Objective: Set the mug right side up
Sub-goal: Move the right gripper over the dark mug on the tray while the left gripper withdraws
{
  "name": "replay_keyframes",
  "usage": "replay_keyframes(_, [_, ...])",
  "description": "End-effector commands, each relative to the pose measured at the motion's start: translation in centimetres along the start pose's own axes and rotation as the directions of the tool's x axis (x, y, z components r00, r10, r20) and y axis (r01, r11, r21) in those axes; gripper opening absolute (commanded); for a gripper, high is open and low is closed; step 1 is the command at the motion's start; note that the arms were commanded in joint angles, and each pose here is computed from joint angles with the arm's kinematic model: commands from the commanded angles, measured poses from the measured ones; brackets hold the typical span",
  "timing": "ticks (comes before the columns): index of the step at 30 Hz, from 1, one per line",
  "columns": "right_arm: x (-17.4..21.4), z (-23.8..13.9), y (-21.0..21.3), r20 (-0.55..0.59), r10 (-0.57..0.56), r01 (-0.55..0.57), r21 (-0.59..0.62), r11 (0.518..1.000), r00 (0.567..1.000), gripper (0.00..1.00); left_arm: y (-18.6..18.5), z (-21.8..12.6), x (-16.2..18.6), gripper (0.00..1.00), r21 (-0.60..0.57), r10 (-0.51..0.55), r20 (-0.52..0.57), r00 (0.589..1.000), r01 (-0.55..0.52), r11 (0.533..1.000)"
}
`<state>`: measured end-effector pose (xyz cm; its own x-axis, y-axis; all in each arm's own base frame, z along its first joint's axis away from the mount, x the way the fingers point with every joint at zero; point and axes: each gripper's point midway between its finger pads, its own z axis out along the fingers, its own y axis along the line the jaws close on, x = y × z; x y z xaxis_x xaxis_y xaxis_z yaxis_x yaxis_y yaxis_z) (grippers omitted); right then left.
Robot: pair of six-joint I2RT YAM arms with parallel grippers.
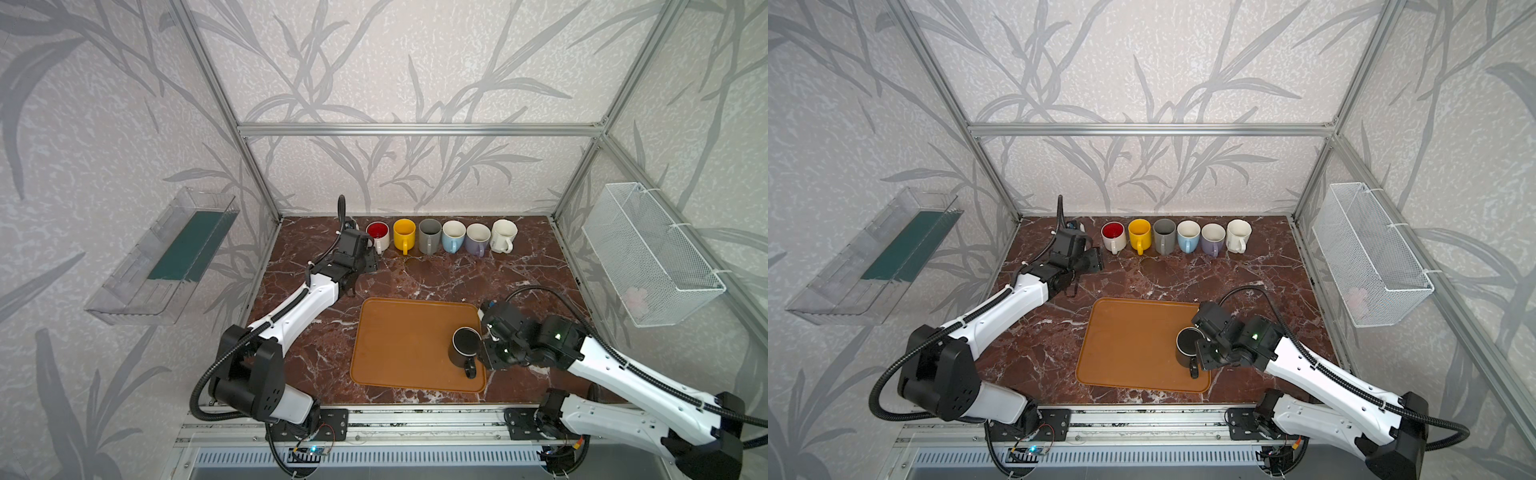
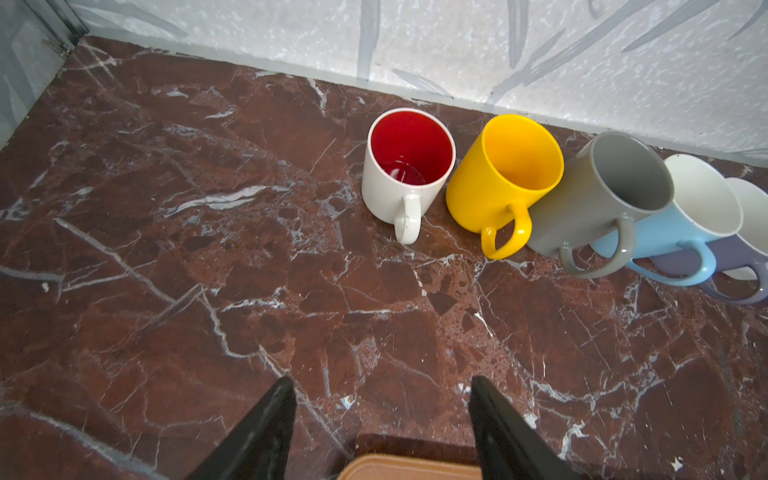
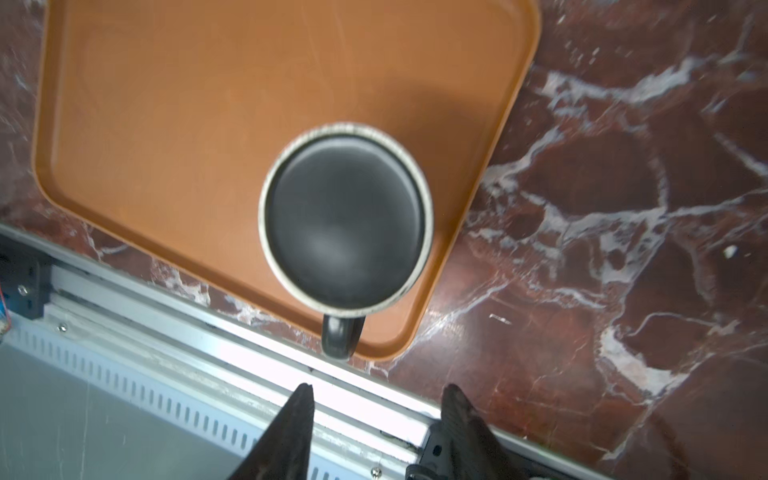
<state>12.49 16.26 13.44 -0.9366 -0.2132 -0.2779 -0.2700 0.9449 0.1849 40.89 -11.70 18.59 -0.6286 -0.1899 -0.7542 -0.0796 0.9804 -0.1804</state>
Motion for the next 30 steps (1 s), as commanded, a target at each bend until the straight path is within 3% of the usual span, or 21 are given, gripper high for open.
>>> replay_keyframes(1, [1.3, 1.1, -0.4, -0.012, 0.090, -0.089, 0.058, 0.994, 0.996, 0.51, -0.1, -1.3, -0.2, 0.69, 0.020, -0.030, 0.020, 0.999, 0.030, 0.999])
replay_keyframes(11, [1.0, 4.1, 2.1, 0.003, 0.066, -0.066, -0.007, 0.998, 0.998, 0.51, -0.1, -2.0, 0.0, 0.69, 0.028, -0.026, 0.006, 1.000, 0.026, 0.999])
replay_keyframes(20, [0.3, 5.6, 1.0, 0.005, 0.062, -0.062, 0.106, 0.992, 0.998, 0.50, 0.0, -2.8, -0.2, 0.69, 0.030, -0.032, 0.012, 0.999, 0.032, 0.999])
replay_keyframes(30, [-0.4, 6.4, -0.2, 0.019, 0.036, -0.039, 0.173, 0.984, 0.999, 0.36, 0.8, -4.1, -0.2, 0.69, 0.009, -0.033, 0.031, 0.999, 0.032, 0.999])
